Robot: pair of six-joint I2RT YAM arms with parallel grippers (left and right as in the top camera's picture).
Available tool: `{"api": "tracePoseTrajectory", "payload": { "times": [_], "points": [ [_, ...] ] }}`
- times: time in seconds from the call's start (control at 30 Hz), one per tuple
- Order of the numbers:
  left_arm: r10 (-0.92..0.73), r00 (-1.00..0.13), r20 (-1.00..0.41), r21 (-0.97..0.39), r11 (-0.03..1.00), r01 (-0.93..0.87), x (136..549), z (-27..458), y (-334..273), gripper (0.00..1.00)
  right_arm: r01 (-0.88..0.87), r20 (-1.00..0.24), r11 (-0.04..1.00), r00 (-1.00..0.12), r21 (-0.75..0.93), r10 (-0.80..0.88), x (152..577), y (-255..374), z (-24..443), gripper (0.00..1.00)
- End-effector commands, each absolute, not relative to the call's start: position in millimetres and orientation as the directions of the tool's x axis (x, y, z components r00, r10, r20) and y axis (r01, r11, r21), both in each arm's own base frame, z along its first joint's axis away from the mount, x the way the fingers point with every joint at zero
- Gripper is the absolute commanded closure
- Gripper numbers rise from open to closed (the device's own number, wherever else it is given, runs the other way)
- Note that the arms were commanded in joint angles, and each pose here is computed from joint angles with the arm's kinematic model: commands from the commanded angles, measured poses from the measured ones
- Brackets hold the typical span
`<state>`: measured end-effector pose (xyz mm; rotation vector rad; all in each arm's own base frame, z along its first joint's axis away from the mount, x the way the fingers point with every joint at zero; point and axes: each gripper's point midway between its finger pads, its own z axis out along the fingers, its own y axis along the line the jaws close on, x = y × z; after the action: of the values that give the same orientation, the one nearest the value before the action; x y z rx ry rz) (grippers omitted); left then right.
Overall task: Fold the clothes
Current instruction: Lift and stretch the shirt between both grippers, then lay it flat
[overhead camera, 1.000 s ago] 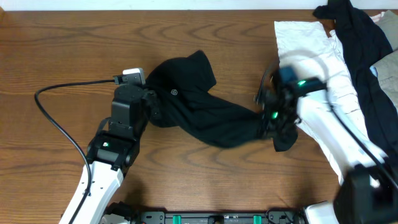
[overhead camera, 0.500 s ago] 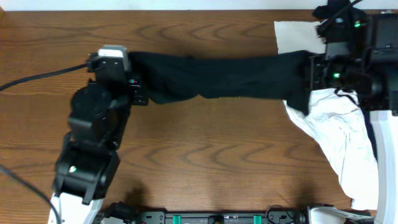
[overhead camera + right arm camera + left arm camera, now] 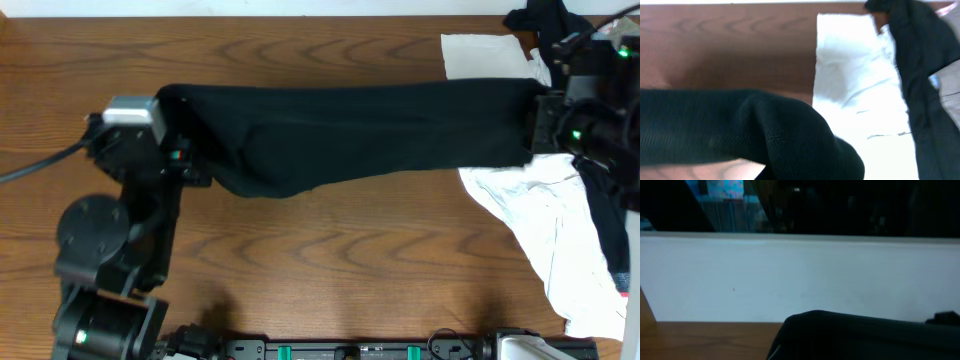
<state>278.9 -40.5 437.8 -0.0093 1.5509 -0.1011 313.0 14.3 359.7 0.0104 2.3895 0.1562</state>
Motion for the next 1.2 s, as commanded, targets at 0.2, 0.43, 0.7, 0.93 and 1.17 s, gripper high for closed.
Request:
{"api": "tracePoseTrajectory", "payload": {
  "times": [0.2,0.43,0.7,0.93,1.17],
  "points": [
    [-0.031,-0.062,-0.998,-0.031,1.000,0.001,312.2,420.4,-39.8,0.94,0.016,-0.657,0.993,-0.749,0.115,0.088,334.7,4.4,350.3,0.99],
    [-0.009,-0.190,-0.982,-0.007,1.000,-0.013,411.5,353.8,-49.1,0.94,-0.081,-0.519,0.970,-0.853,0.228,0.051,397.5,28.9,278.9,0.99],
    [-0.116,-0.030,-0.993,-0.120,0.967,0.223,484.3,434.1,-64.2,0.94,-0.223,-0.728,0.940,-0.685,0.258,0.037,472.8,40.5,316.7,0.99],
    [-0.101,-0.380,-0.919,-0.204,0.949,0.241,422.1,422.3,-69.0,0.94,-0.178,-0.589,0.946,-0.808,0.271,0.017,408.0,37.7,326.1,0.93],
    [-0.113,-0.869,-0.481,-0.315,0.948,0.051,307.4,307.9,-65.8,0.51,-0.038,-0.131,0.976,-0.991,0.214,-0.010,311.4,22.6,252.4,0.46]
  ]
}}
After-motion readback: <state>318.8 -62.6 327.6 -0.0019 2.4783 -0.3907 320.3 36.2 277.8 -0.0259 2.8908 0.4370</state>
